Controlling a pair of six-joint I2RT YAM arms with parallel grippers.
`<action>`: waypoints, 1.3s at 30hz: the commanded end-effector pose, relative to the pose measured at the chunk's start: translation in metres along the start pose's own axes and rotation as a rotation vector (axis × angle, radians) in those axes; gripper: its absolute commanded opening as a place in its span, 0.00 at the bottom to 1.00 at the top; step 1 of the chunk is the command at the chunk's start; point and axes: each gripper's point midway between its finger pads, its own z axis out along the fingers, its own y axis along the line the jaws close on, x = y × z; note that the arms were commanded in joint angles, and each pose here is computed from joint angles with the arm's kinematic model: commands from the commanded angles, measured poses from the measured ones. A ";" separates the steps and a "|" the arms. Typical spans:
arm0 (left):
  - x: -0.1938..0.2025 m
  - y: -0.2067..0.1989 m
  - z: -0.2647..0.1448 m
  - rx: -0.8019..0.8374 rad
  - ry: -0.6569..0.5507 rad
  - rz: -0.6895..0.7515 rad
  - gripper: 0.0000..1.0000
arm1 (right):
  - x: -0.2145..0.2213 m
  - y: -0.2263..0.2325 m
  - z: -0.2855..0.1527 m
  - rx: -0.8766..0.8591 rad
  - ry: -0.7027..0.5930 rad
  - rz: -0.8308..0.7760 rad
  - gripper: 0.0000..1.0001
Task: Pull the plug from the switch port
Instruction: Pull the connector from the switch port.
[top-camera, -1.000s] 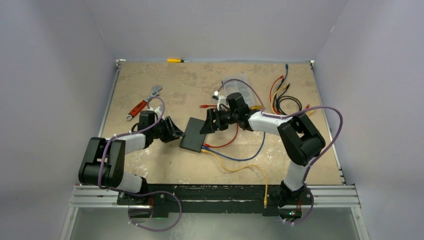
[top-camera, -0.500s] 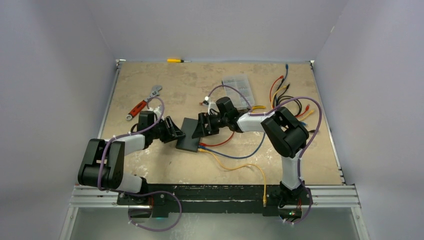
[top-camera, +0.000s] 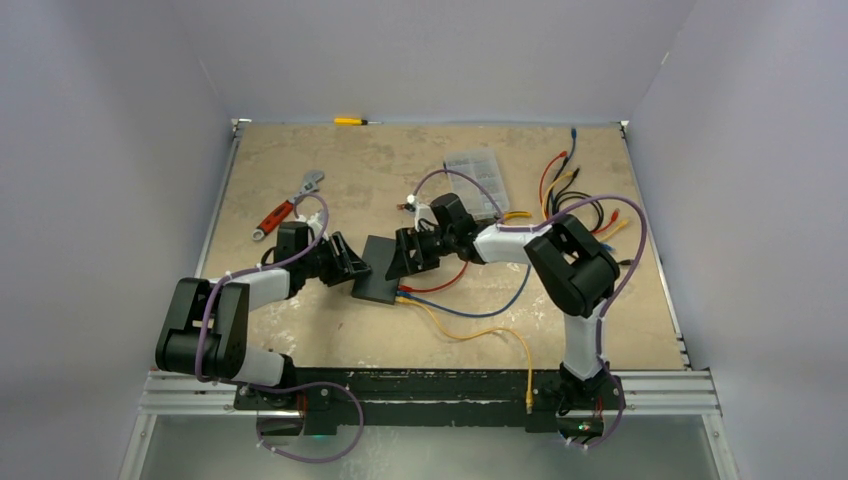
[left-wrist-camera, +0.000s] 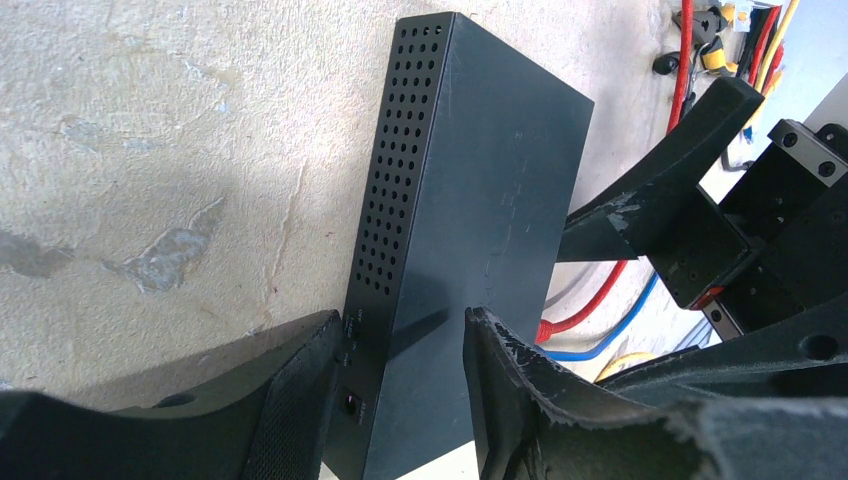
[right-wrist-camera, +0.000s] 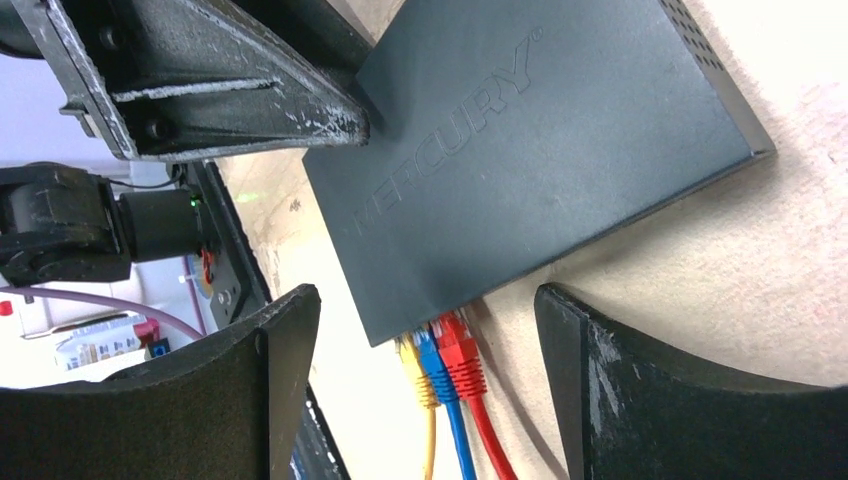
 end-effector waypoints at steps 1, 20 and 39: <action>0.018 0.021 -0.001 -0.075 0.042 0.001 0.48 | -0.001 -0.005 -0.017 0.036 -0.011 -0.029 0.80; 0.021 0.024 -0.001 -0.081 0.046 -0.007 0.48 | 0.039 -0.022 -0.036 -0.012 0.048 0.034 0.62; 0.022 0.025 0.000 -0.083 0.052 -0.012 0.47 | 0.047 -0.027 -0.007 -0.083 0.099 0.088 0.50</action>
